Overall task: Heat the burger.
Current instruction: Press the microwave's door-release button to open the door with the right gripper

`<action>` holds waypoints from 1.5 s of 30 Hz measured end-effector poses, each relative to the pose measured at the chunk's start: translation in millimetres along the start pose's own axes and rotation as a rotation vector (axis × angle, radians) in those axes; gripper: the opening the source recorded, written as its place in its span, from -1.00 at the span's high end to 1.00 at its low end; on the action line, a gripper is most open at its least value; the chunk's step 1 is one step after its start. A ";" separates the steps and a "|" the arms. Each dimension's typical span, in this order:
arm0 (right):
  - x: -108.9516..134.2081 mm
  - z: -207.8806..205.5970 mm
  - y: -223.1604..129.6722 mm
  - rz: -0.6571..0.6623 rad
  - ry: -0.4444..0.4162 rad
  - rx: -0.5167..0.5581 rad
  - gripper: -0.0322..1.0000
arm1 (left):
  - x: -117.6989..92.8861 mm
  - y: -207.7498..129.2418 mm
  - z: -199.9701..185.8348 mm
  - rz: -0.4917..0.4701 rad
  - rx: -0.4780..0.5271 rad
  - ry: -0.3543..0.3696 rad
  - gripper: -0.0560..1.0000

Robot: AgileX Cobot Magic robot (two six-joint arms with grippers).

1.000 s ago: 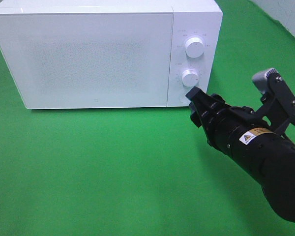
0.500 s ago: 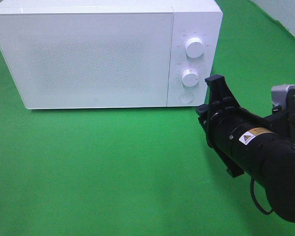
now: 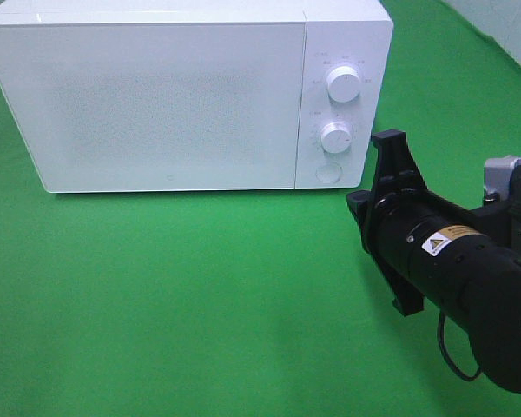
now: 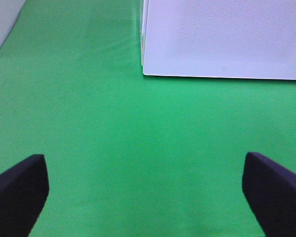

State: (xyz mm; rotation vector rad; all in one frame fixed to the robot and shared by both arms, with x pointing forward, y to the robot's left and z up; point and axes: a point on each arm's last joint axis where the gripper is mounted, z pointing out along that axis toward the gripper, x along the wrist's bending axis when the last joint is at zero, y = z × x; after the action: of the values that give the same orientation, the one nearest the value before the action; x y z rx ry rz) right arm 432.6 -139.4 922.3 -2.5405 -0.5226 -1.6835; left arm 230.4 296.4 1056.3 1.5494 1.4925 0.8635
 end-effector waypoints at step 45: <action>-11.2 100.0 26.3 0.159 -0.075 -0.083 0.92 | 0.0 0.0 0.0 0.000 0.000 0.000 -0.98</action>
State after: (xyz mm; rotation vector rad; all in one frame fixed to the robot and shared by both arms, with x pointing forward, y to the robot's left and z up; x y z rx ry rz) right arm 525.3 -144.5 875.3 -2.6318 -0.2505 -1.5936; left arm 230.4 296.4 1056.3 1.5494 1.4925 0.8635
